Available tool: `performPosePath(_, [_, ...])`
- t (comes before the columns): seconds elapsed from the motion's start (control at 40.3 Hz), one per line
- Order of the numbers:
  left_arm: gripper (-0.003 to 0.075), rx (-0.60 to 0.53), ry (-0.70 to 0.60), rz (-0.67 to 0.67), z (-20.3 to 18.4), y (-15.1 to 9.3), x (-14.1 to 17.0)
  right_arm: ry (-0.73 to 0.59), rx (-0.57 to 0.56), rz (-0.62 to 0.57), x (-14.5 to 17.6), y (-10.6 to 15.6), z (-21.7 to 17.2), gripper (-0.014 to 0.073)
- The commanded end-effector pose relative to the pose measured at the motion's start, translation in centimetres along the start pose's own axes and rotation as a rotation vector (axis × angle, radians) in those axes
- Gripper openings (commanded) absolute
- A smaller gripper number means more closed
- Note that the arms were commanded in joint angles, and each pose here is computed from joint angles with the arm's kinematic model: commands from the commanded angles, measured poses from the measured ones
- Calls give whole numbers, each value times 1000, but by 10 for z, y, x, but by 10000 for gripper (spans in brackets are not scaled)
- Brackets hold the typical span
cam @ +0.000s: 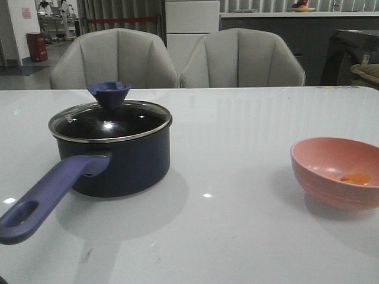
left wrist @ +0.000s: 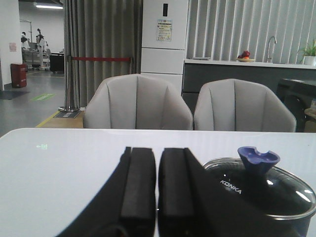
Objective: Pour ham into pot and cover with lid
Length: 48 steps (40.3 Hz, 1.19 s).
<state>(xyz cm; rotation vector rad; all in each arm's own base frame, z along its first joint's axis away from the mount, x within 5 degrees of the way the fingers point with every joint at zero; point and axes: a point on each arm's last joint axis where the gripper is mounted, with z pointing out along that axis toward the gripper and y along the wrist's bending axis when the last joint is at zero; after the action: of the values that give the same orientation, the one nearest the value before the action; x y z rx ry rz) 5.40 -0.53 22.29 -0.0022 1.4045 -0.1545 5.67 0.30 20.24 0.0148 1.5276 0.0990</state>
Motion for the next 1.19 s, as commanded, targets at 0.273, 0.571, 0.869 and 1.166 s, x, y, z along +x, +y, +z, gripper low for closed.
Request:
performPosePath(0.273, [125,-58,77,-34,8,-4,-86,-87,1,-12,-5,0,-1,159])
performPosePath(0.571, [125,-62,149,-76,23,-5,-91,-87,1,-12,-5,0,-1,159])
performPosePath(0.869, [155,-79,229,-77,25,-4,-84,-87,1,-12,-5,0,-1,159])
performPosePath(1.166, [573,-97,355,-70,33,-3,-77,-87,1,-12,-5,0,-1,159])
